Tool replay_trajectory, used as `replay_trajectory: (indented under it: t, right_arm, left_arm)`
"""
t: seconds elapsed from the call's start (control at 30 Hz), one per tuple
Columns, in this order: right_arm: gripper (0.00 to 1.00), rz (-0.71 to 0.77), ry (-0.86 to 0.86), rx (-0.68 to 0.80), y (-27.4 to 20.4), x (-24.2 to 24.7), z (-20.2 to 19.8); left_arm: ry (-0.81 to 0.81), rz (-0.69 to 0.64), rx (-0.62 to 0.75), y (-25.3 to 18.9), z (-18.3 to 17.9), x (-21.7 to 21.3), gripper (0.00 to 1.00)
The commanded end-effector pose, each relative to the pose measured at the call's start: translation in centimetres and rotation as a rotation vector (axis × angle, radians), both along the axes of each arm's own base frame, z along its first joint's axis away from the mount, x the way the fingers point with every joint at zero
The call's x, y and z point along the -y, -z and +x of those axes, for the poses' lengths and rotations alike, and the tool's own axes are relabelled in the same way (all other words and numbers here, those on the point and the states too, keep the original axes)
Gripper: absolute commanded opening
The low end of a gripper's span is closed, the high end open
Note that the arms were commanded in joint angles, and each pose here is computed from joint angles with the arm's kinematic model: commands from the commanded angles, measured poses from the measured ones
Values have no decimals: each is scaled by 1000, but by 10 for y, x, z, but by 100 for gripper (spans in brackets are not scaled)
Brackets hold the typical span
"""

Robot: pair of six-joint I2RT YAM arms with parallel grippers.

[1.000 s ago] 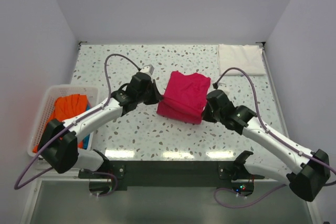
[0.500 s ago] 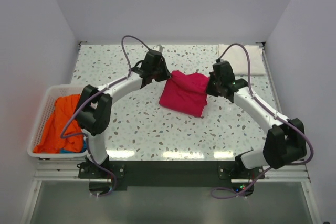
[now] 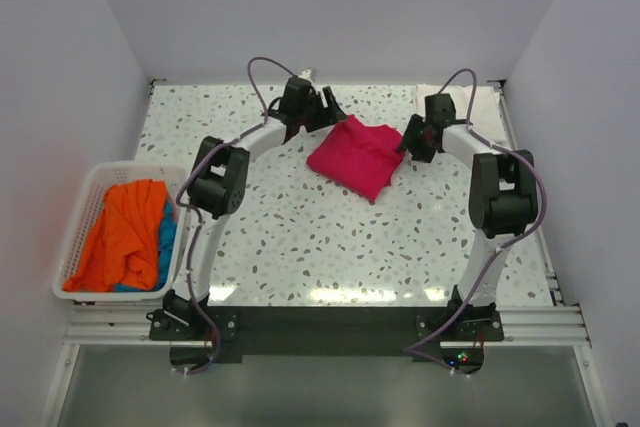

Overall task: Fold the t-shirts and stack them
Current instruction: Fold the tshirt

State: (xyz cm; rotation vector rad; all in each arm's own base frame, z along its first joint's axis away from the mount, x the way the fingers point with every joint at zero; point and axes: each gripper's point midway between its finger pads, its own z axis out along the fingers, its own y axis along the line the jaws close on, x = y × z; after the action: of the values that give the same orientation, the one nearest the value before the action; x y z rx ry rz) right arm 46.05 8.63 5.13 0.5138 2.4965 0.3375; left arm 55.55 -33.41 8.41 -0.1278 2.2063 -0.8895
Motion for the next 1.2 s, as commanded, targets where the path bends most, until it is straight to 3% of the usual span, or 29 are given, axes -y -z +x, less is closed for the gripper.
replay_trajectory:
  t: [0.0,0.07,0.1,0.2,0.23,0.43,0.53,0.73,0.87,0.97,1.17]
  right_arm:
    - [57,1,11,74,-27,19,35]
    - [62,-47,15,98,-40,27,33]
    - [64,-53,12,93,-37,25,23]
    - [66,-113,-7,103,-49,13,2]
    - [66,-134,-14,121,-58,7,-2]
    - [65,-206,-127,155,-55,-60,-13]
    - [65,-196,-184,125,-34,-78,-2]
    - [63,-203,-251,31,17,-92,-5]
    - [62,-218,-307,-19,35,-100,-40]
    - [62,-216,-344,-18,33,-112,-63]
    - [60,-186,-423,-57,37,-126,-137]
  left_arm:
    - [26,-79,177,-67,33,-11,75]
    - [-12,-66,213,-92,32,-26,78]
    - [-26,-39,194,-82,26,-33,78]
    - [-86,6,163,-86,12,-49,70]
    - [-89,9,149,-81,8,-50,60]
    - [-47,54,79,-34,-29,-26,27]
    - [-23,68,54,-15,-41,-10,19]
    - [-59,145,-16,14,-65,-1,12]
    - [-184,305,-163,56,-105,-29,7]
    - [-229,318,-246,74,-139,-45,3]
    - [-250,300,-296,69,-212,-71,3]
